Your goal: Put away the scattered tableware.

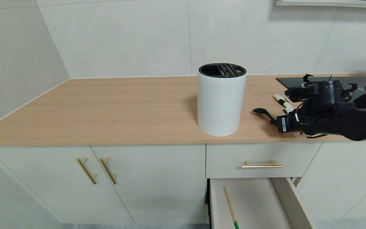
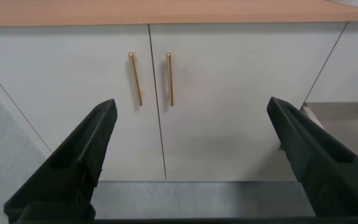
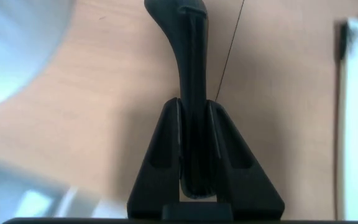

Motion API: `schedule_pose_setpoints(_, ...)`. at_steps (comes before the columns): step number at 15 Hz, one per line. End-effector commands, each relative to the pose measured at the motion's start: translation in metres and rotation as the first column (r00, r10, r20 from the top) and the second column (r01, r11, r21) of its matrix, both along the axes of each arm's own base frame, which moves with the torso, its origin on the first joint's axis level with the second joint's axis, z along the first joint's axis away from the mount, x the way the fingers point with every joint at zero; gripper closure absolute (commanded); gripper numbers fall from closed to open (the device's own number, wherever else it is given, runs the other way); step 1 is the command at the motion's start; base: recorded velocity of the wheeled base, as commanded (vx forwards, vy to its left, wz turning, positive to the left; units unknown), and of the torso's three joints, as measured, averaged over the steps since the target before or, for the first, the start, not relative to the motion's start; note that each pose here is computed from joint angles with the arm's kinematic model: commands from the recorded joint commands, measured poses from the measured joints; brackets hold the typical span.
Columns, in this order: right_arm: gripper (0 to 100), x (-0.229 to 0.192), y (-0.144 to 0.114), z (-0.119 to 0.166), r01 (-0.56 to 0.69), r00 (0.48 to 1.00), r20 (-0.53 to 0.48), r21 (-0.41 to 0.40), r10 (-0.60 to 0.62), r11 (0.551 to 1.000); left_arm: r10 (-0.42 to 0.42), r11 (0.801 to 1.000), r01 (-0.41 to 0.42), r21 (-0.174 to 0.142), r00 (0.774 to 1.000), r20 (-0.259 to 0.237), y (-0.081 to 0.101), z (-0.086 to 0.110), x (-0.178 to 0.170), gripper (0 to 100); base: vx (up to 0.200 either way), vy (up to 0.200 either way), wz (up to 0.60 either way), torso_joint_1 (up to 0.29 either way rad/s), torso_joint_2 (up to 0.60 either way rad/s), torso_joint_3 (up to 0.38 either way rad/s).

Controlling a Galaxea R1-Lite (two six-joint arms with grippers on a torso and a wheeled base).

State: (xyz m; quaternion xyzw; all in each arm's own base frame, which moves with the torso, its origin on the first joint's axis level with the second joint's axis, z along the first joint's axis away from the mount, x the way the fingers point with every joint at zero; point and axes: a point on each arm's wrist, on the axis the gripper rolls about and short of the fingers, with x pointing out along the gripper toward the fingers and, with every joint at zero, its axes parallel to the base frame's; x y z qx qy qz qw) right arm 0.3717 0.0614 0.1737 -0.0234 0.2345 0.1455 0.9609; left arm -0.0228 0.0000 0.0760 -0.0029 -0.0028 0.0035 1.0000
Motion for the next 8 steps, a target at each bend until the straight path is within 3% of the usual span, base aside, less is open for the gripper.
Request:
schedule_pose_setpoints(1,100,-0.034,0.006,0.043,0.012,1.0,0.022,0.035,-0.013,0.999,0.001,1.0,-0.001,0.0,1.0,-0.001,0.0,0.0,0.0,0,0.0,0.0,0.0,0.0,0.0,0.0)
schedule_pose_setpoints(3,100,-0.068,0.016,0.057,0.039,0.997,-0.069,0.043,-0.036,0.998,0.001,1.0,-0.001,0.0,1.0,-0.001,0.0,0.0,0.0,0,0.0,0.0,0.0,0.0,0.0,0.0)
schedule_pose_setpoints(6,100,-0.109,0.021,0.07,0.083,0.99,-0.12,0.106,-0.07,0.991,0.001,1.0,-0.001,0.0,1.0,-0.001,0.0,0.0,0.0,0,0.0,0.0,0.0,0.0,0.0,0.0)
schedule_pose_setpoints(8,100,-0.128,0.018,0.063,0.087,0.988,-0.139,0.087,-0.074,0.992,0.001,1.0,-0.001,0.0,1.0,0.001,0.0,0.0,0.0,0,0.0,0.0,0.0,0.0,0.0,0.0)
